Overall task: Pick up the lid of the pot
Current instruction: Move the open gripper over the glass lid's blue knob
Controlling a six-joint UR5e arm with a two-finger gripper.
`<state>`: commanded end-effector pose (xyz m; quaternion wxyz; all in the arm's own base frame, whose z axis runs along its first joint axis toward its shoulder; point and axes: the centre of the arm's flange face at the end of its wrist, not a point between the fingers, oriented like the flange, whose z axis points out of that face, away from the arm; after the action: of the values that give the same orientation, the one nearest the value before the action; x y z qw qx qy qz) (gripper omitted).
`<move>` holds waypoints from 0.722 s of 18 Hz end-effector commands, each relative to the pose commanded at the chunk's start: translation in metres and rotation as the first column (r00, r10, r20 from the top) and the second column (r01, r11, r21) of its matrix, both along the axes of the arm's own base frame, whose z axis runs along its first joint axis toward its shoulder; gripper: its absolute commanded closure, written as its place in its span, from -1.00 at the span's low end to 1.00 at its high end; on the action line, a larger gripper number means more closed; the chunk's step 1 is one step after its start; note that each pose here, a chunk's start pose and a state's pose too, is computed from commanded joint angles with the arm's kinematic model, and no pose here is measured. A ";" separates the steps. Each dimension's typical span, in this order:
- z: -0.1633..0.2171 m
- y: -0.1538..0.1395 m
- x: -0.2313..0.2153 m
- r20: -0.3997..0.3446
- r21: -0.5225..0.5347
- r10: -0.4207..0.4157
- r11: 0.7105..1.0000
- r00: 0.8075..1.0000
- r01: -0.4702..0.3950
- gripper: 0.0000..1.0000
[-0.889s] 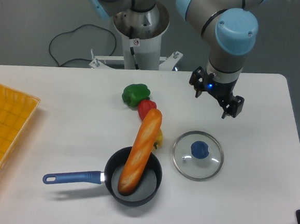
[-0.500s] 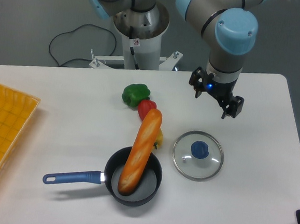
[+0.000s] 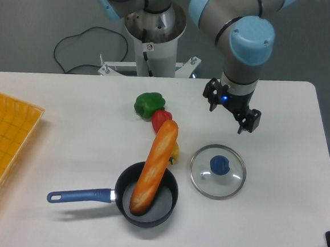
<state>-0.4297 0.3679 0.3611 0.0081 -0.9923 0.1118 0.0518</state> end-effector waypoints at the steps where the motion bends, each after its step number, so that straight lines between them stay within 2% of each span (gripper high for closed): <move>1: 0.000 -0.001 0.001 0.003 -0.004 0.006 1.000 1.000 -0.006 -1.00; 4: -0.009 -0.010 0.002 0.023 -0.009 0.024 1.000 0.999 -0.024 -1.00; 8: -0.011 -0.015 0.004 0.019 -0.011 0.117 0.993 0.993 -0.116 -1.00; 10: -0.013 -0.015 0.002 0.026 -0.006 0.128 0.992 0.991 -0.128 -1.00; 13: -0.007 -0.013 -0.005 0.065 0.086 0.134 0.987 0.989 -0.139 -1.00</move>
<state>-0.4349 0.3551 0.3539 0.0527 -0.9974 0.0408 0.0279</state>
